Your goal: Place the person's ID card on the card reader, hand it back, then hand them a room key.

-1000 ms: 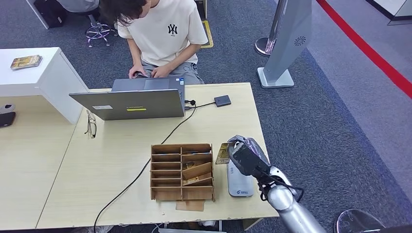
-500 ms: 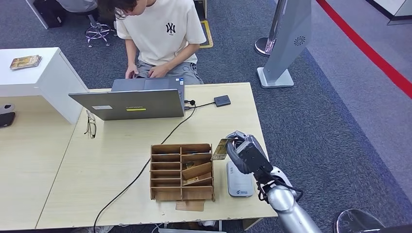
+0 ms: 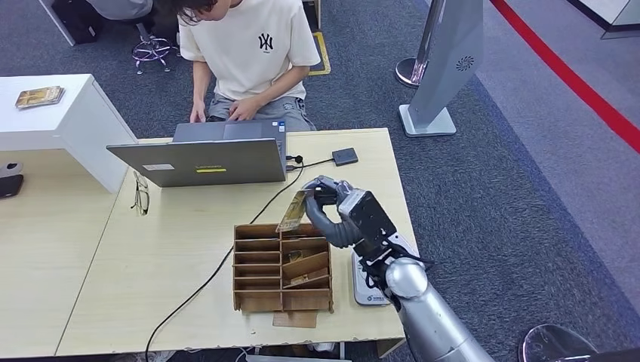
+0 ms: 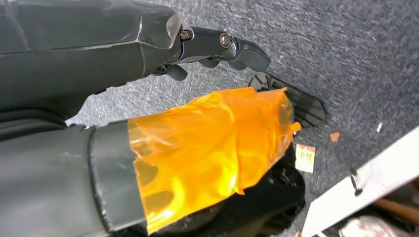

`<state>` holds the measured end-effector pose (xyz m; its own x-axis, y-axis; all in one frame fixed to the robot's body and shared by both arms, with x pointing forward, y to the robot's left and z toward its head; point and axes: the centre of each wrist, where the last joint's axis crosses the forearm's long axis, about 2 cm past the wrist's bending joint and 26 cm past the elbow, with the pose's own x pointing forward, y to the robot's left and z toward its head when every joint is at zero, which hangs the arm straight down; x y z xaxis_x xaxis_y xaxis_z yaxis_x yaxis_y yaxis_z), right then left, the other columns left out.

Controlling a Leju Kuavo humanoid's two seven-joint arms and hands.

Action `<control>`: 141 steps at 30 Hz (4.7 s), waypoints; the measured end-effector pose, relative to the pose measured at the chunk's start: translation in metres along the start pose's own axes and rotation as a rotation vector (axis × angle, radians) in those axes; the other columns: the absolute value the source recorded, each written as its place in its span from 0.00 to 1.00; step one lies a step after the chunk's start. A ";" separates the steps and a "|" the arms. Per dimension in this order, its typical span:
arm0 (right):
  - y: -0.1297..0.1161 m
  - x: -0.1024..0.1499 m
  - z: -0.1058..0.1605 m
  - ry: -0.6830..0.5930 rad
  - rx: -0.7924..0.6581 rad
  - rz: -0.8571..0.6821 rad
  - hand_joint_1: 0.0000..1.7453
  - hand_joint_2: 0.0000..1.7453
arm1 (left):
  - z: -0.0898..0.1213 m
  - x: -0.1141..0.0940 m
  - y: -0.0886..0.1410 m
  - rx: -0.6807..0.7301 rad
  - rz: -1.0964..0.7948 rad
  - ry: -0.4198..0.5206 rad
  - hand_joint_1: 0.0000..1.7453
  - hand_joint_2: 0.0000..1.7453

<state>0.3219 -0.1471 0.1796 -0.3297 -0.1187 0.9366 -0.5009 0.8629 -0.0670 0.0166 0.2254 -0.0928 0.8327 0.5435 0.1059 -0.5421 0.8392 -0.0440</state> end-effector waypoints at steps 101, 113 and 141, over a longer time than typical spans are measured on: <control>0.019 -0.008 -0.061 -0.036 -0.404 0.086 0.00 1.00 | -0.009 0.000 -0.017 -0.045 -0.031 0.040 0.00 0.00; 0.043 -0.012 -0.018 -0.082 -0.253 -0.340 0.00 1.00 | -0.009 0.001 -0.020 -0.052 0.044 0.040 0.00 0.00; 0.056 -0.009 0.038 -0.136 -0.027 -0.062 1.00 1.00 | -0.001 -0.002 -0.018 -0.031 0.183 0.085 0.00 0.00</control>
<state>0.2666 -0.1165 0.1540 -0.4051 -0.2360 0.8833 -0.5027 0.8644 0.0004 0.0247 0.2092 -0.0933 0.7282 0.6853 0.0095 -0.6823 0.7261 -0.0850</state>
